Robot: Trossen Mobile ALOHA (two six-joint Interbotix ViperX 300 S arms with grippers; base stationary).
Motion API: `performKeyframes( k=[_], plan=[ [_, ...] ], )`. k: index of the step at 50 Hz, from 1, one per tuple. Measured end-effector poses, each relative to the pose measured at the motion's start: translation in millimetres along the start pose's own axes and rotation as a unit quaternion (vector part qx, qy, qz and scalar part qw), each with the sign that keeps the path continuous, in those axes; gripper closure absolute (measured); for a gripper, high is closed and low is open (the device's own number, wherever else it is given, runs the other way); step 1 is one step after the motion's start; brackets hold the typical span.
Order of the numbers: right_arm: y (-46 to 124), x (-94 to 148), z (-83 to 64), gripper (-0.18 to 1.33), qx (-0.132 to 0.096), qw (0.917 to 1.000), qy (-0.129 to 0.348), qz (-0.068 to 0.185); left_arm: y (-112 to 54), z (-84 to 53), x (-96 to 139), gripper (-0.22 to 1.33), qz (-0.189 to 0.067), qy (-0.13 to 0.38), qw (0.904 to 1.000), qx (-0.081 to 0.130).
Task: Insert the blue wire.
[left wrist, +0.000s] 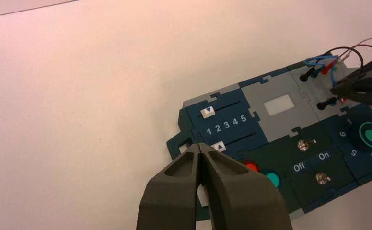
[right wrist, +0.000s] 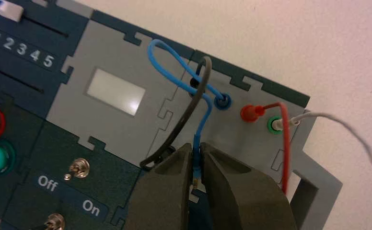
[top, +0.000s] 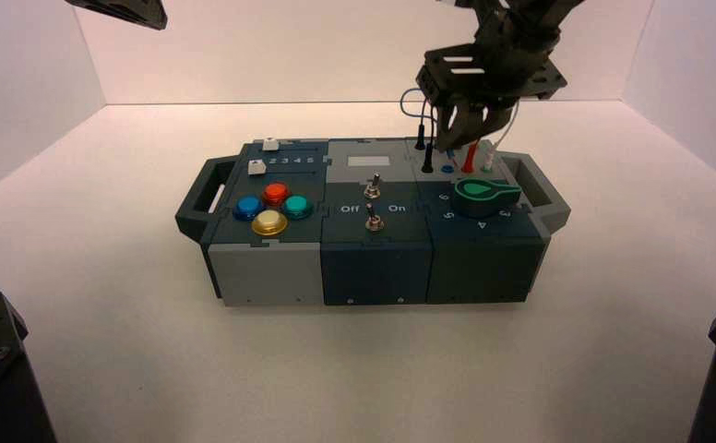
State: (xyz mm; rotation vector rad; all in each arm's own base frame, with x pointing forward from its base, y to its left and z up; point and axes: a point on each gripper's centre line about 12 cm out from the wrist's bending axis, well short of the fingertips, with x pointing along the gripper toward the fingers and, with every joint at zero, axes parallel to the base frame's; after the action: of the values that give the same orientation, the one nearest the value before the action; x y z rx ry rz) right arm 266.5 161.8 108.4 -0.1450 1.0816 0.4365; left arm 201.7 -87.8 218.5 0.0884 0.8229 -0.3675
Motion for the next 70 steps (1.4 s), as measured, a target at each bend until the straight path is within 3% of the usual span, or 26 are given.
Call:
performKeyframes(
  k=[14, 30, 70],
  plan=[
    [0.3, 0, 6.2, 1.12, 0.0, 1.0, -0.007, 0.0, -0.1, 0.8, -1, 1.28, 0.0, -0.002, 1.0, 0.0],
    [-0.4, 11, 4.5, 1.12, 0.001, 1.0, 0.006, -0.002, -0.1, 0.9, -2, 1.28, 0.0, -0.005, 1.0, 0.0],
    [-0.8, 11, 0.4, 1.12, 0.003, 1.0, -0.002, -0.002, 0.0, 1.9, -2, 1.28, 0.0, -0.008, 1.0, 0.002]
  ],
)
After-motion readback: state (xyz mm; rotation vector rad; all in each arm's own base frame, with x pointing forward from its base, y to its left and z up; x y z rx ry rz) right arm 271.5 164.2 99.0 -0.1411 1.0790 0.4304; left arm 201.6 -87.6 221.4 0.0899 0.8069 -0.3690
